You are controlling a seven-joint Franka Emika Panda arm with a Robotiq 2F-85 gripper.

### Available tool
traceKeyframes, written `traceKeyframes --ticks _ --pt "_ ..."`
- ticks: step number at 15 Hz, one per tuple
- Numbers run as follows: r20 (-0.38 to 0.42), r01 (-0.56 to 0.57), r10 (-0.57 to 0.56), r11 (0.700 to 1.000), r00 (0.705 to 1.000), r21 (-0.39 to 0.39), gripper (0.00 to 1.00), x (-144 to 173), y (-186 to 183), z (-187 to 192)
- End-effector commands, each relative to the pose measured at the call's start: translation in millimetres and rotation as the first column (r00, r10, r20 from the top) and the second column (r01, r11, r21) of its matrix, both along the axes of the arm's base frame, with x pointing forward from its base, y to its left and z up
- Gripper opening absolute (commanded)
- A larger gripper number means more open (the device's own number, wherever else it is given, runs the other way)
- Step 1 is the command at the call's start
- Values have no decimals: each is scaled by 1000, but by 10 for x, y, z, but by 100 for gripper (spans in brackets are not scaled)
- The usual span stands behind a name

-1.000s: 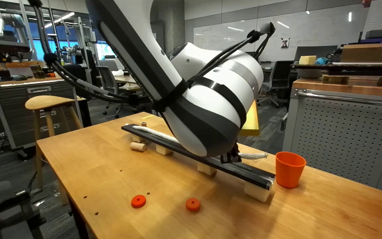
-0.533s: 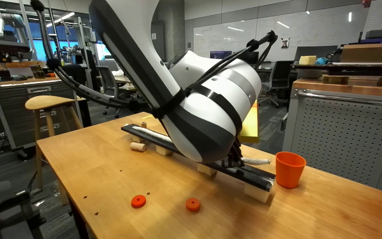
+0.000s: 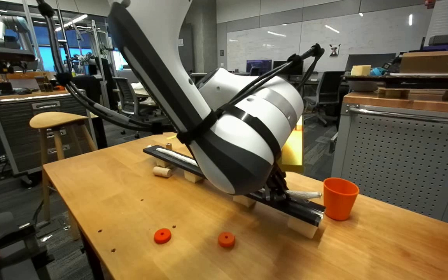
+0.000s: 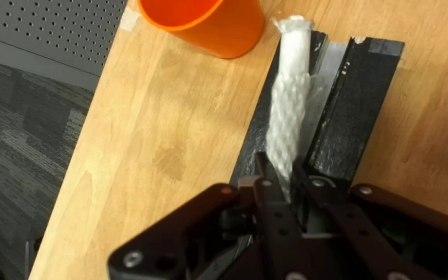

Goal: Lay the white rope on the black board

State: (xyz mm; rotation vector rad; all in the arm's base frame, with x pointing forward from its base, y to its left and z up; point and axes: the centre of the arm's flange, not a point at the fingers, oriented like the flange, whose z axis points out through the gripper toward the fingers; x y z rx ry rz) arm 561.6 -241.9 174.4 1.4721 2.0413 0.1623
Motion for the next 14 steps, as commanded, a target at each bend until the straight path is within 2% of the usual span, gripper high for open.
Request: traceKeyframes --ticks 1,2,4,6,8,9,11,13,14 --pt "12 40 -40 998 999 -43 25 29 -137 -82" --pt "12 42 -41 998 999 -46 24 33 -135 -81" --pt "13 51 -50 997 999 -62 39 41 -163 -68" --pt "19 57 -56 996 998 -73 45 61 -190 -43" --pt "22 71 -69 993 997 -91 38 71 -231 -39" --pt "23 77 -75 992 997 -99 32 75 -250 -39" --pt "23 84 -82 990 996 -114 13 80 -271 -48" --pt "21 89 -87 988 996 -125 0 82 -281 -60" --pt "21 90 -88 988 996 -128 0 85 -281 -64"
